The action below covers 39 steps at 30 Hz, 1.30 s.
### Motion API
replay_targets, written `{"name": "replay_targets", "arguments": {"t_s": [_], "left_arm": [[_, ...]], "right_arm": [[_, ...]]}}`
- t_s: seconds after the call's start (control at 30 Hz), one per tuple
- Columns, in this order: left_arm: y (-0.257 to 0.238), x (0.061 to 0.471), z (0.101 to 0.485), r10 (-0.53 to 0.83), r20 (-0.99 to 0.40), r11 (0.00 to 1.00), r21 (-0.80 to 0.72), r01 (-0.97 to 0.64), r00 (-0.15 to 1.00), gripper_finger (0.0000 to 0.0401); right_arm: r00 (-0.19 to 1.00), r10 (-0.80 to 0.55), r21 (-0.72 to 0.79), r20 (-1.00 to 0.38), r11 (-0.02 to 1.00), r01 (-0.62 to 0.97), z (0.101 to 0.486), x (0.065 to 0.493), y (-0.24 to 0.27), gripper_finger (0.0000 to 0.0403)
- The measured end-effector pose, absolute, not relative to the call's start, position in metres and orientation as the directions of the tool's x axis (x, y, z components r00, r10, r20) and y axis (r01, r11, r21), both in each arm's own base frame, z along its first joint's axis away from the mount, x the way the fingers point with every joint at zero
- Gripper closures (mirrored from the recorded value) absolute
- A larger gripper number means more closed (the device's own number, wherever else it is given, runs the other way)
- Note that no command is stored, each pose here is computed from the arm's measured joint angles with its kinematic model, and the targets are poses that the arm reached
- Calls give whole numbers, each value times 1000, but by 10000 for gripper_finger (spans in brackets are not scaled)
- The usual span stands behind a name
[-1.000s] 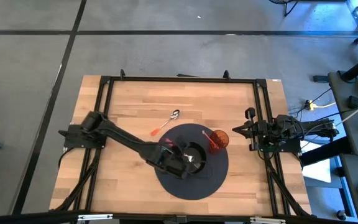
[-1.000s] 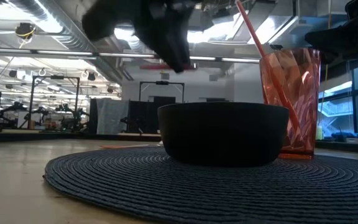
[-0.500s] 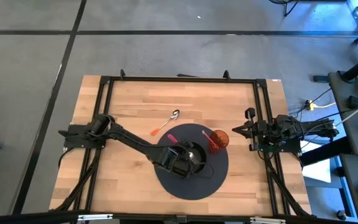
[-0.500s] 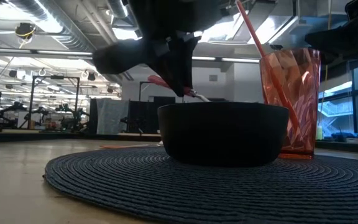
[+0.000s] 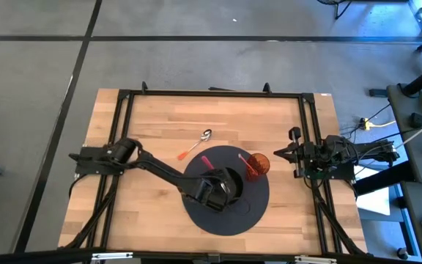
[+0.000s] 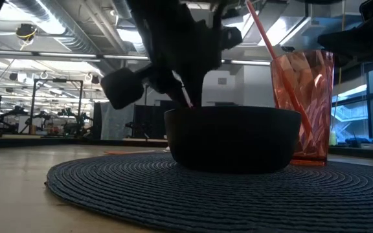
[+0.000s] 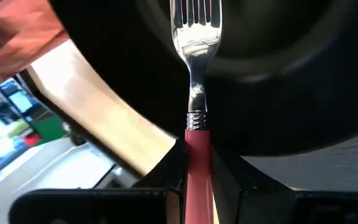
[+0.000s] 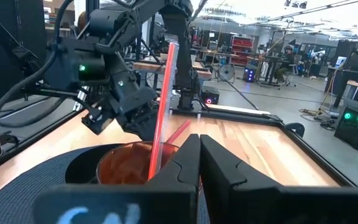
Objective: Pick & Place Utensil
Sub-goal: Put the fork into the bowl
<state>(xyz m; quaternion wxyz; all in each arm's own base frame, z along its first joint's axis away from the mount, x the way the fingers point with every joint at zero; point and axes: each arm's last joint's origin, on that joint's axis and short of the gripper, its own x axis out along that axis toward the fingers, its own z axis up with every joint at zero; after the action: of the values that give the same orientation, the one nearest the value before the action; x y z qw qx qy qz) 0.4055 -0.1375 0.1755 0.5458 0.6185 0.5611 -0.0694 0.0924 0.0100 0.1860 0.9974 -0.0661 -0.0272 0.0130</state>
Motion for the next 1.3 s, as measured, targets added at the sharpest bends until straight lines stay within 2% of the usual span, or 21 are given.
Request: {"name": "replay_targets", "arguments": {"t_s": [0.17,0.33,0.77,0.97,1.3], "left_arm": [[-138,407,174,668,-644,140,601,787,373,364],[-139,406,174,667,-644,100,575,812,374,364],[-140,405,172,619,-698,115,533,838,359,362],[-141,404,170,554,-761,145,487,861,337,360],[-142,404,170,546,-768,136,475,869,334,348]], "right_arm": [[998,29,-133,53,991,-22,186,92,10,391],[998,30,-133,53,991,-22,186,92,10,391],[998,30,-133,53,991,-22,186,92,10,391],[998,30,-133,53,991,-22,186,92,10,391],[998,30,-133,53,991,-22,186,92,10,391]]}}
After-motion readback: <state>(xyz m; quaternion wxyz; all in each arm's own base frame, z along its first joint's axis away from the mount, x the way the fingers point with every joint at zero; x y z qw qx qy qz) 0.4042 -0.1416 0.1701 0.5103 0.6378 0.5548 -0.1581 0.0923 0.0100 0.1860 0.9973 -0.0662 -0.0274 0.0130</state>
